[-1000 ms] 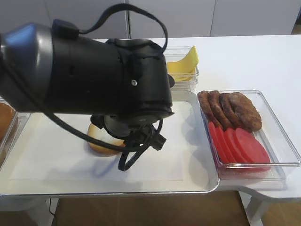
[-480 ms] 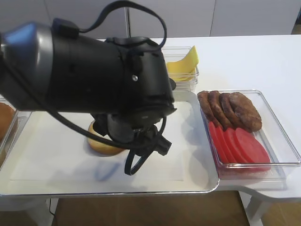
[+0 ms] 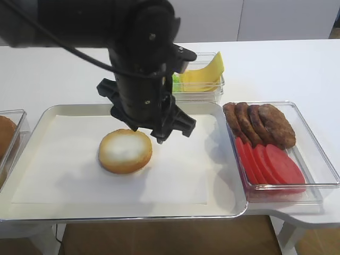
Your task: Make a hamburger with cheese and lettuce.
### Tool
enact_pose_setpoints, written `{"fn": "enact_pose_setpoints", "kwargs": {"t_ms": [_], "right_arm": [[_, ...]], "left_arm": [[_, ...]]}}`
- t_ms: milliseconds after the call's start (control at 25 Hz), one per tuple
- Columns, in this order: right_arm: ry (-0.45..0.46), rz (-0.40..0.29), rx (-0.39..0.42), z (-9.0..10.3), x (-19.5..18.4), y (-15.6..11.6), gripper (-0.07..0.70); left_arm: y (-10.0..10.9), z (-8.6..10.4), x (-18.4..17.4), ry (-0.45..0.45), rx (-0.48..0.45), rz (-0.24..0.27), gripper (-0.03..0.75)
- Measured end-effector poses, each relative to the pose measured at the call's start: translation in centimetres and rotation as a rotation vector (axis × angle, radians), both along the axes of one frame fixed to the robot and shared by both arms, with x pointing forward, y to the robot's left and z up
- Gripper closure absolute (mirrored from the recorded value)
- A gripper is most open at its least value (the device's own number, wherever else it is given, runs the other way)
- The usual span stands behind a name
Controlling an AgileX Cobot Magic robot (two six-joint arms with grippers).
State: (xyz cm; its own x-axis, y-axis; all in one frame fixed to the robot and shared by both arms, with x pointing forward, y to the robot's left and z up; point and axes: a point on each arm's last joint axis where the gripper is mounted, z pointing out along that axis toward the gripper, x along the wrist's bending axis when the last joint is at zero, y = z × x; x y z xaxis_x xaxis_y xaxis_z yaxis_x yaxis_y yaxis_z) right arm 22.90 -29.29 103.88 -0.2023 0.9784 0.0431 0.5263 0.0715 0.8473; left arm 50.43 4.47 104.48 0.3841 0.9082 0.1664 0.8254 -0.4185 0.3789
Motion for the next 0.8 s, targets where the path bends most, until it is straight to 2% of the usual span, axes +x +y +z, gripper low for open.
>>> {"fn": "enact_pose_setpoints", "kwargs": {"t_ms": [120, 320, 640, 800], "right_arm": [[0.0, 0.0, 0.0, 0.0, 0.0, 0.0, 0.153], [0.0, 0.0, 0.0, 0.0, 0.0, 0.0, 0.153], [0.0, 0.0, 0.0, 0.0, 0.0, 0.0, 0.153], [0.0, 0.0, 0.0, 0.0, 0.0, 0.0, 0.153]], "left_arm": [[1.4, 0.0, 1.2, 0.076, -0.037, -0.009, 0.319], [4.0, -0.2, 3.0, 0.168, -0.098, 0.01, 0.319], [10.2, 2.6, 4.6, 0.183, -0.171, 0.106, 0.319], [13.4, 3.9, 4.9, 0.183, -0.212, 0.174, 0.319]]}}
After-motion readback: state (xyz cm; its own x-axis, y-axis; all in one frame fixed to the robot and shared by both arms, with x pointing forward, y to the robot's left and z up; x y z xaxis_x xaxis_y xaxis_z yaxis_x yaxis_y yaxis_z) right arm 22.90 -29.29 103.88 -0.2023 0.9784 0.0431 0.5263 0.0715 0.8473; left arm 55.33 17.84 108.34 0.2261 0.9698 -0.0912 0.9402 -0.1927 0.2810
